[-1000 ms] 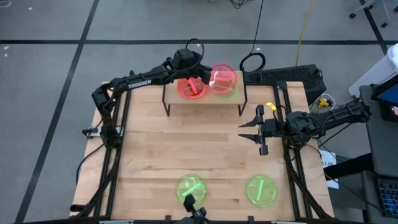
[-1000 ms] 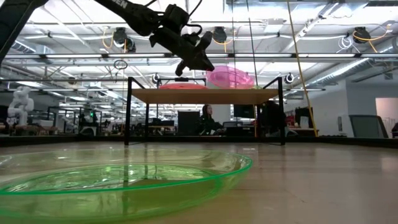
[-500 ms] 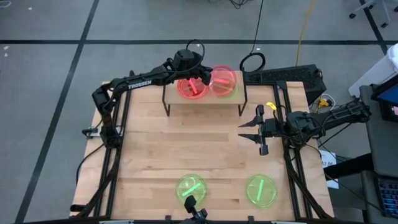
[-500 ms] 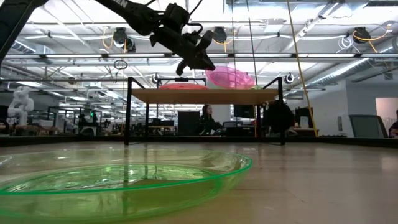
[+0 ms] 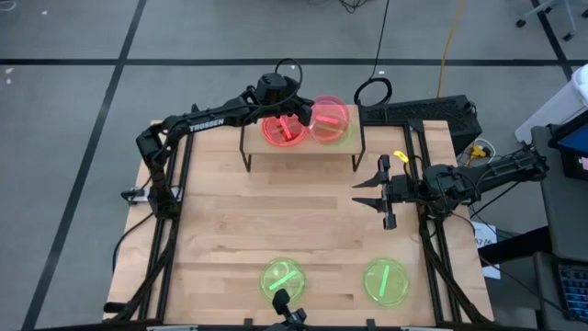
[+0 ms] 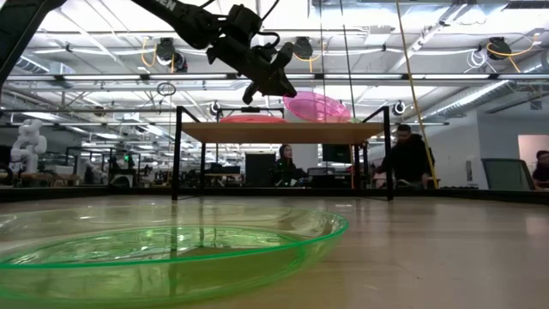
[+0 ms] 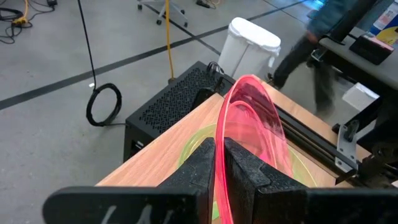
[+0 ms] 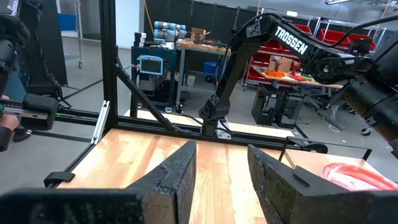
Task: Place and stack plates onto a shelf
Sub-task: Stack the red plate on top of the green plate, then stack the right green plate on top of the pink plate
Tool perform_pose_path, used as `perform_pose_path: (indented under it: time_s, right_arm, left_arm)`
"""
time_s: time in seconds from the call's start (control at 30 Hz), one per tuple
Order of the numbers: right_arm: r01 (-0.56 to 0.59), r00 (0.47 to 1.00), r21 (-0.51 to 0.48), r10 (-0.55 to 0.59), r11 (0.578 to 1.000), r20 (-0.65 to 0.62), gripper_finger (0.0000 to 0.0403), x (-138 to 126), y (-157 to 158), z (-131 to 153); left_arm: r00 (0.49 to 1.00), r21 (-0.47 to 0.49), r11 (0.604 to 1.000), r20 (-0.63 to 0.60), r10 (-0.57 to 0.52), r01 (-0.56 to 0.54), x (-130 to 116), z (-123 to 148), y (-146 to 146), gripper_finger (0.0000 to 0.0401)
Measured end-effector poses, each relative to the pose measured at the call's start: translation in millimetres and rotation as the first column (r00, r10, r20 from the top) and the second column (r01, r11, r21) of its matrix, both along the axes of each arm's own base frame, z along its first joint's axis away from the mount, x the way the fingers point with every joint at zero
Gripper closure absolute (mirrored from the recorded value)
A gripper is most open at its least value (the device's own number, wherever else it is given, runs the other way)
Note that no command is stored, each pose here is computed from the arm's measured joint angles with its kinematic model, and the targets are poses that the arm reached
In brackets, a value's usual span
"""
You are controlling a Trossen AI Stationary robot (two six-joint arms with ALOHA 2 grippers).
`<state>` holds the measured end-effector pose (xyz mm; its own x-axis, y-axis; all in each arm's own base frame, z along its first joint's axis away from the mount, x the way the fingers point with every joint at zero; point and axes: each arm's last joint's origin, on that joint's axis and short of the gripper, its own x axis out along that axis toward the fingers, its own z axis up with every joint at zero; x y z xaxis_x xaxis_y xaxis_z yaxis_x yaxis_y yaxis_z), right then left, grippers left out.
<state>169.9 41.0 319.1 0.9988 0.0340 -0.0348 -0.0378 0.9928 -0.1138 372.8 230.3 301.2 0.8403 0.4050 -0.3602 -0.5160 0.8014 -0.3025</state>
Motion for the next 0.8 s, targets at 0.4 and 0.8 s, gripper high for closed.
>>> perform_pose_path:
  time_s: [0.4,0.8]
  right_arm:
    - [-0.001,1.000,0.000,0.001,1.000,0.000,0.0273,0.0,0.0,0.0]
    - [-0.003,1.000,0.015,0.003,1.000,-0.001,0.0273,0.0,0.1,0.0]
  left_arm:
    - [1.000,-0.001,1.000,0.000,0.000,0.000,0.0,0.1,0.0,0.0338]
    - [1.000,0.049,0.999,-0.016,0.011,-0.010,-2.0,3.6,-0.1,0.0290]
